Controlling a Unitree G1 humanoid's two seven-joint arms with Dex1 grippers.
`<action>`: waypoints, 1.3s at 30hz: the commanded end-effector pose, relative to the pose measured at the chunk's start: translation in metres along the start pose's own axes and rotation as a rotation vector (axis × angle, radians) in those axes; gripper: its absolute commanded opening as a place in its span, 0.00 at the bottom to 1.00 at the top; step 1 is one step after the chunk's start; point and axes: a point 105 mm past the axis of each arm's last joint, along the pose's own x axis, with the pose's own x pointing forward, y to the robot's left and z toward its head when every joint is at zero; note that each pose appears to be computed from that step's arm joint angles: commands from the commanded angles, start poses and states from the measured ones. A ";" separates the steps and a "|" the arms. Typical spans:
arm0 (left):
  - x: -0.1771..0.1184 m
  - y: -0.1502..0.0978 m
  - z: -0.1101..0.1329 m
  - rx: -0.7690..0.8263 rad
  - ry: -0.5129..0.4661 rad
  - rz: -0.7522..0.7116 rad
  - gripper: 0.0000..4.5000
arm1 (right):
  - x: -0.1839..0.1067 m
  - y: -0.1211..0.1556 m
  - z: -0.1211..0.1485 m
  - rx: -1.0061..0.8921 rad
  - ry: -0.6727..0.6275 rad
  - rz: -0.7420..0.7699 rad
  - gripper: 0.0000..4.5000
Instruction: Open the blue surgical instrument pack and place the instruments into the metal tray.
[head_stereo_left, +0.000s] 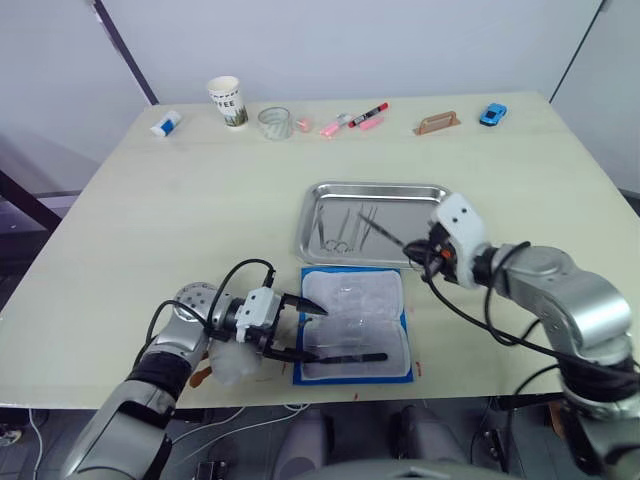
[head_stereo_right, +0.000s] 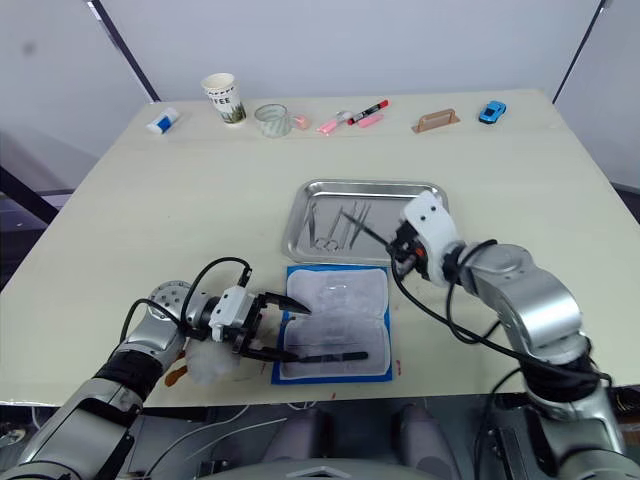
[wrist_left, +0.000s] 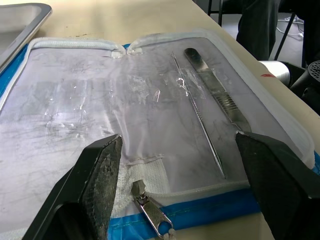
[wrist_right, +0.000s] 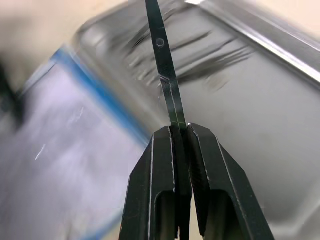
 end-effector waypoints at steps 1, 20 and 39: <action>0.008 -0.025 -0.026 -0.092 0.077 -0.107 0.85 | 0.012 -0.012 0.015 0.054 -0.017 -0.128 0.00; 0.008 -0.024 -0.027 -0.084 0.076 -0.089 0.85 | 0.069 -0.014 0.015 0.405 0.063 -0.364 0.00; 0.005 -0.024 -0.027 -0.087 0.080 -0.084 0.85 | 0.087 -0.003 0.010 0.529 0.110 -0.320 0.00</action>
